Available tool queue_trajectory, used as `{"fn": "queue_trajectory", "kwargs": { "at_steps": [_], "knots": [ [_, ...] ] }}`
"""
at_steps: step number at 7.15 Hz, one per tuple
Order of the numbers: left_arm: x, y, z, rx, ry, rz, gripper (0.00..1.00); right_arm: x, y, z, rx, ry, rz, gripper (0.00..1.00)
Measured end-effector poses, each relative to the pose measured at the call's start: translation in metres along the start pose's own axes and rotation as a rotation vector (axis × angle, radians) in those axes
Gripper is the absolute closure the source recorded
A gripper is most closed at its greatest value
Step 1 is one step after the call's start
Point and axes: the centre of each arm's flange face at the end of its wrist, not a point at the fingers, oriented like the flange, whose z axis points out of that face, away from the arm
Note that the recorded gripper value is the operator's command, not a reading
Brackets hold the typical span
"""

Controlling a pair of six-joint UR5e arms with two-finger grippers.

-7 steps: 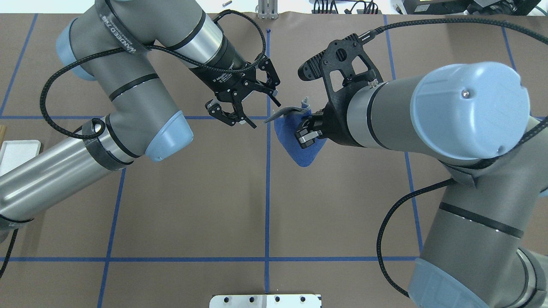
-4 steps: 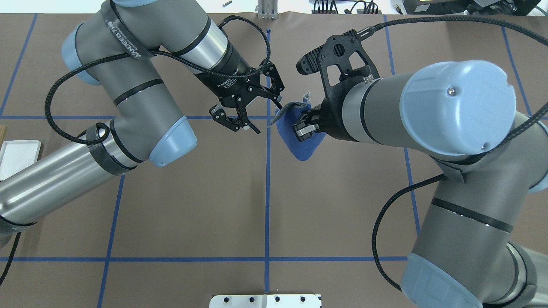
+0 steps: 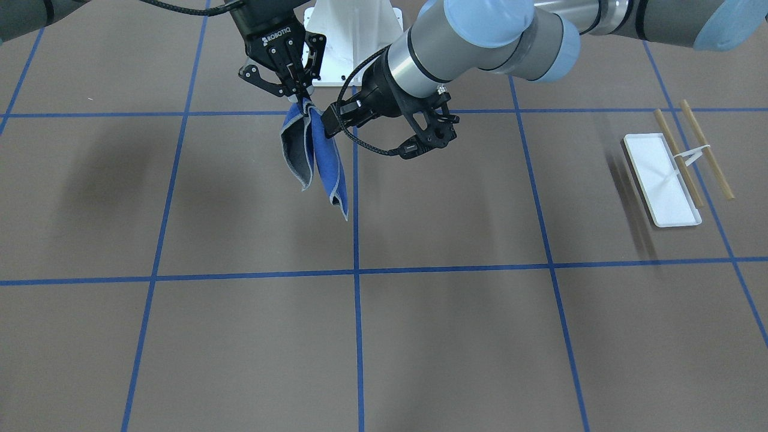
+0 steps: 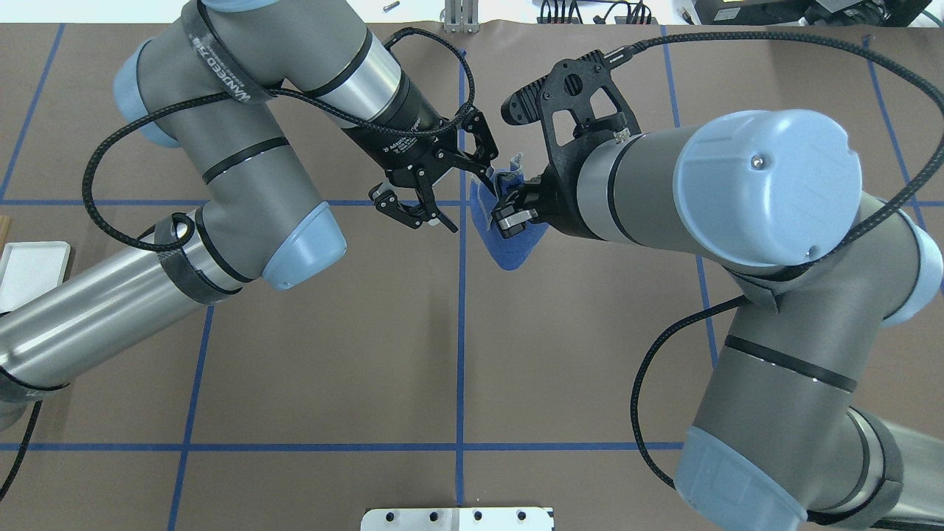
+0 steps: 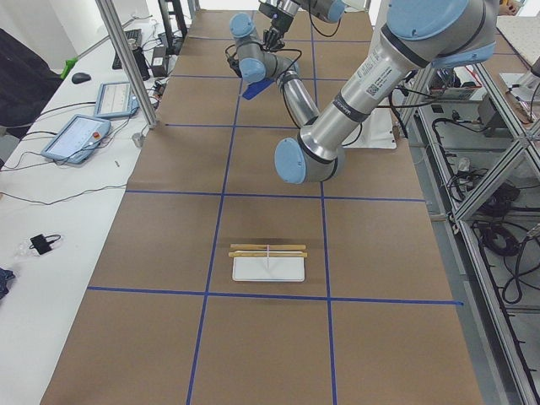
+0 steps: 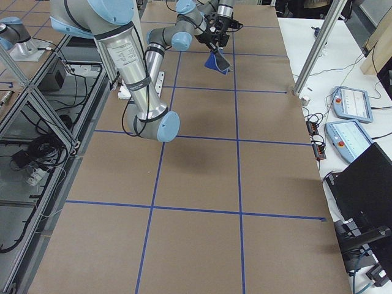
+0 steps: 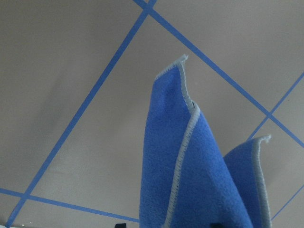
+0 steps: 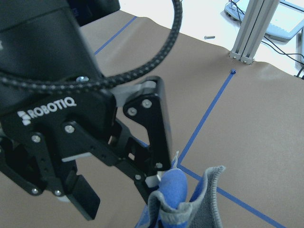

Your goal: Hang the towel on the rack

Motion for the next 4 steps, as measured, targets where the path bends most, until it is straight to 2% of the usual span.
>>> {"fn": "queue_trajectory", "kwargs": {
  "at_steps": [4],
  "knots": [
    [0.0016, -0.0053, -0.0063, 0.012, 0.007, 0.002, 0.37, -0.0084, 0.0079, -0.005, -0.004, -0.025, -0.004, 1.0]
  ]
}}
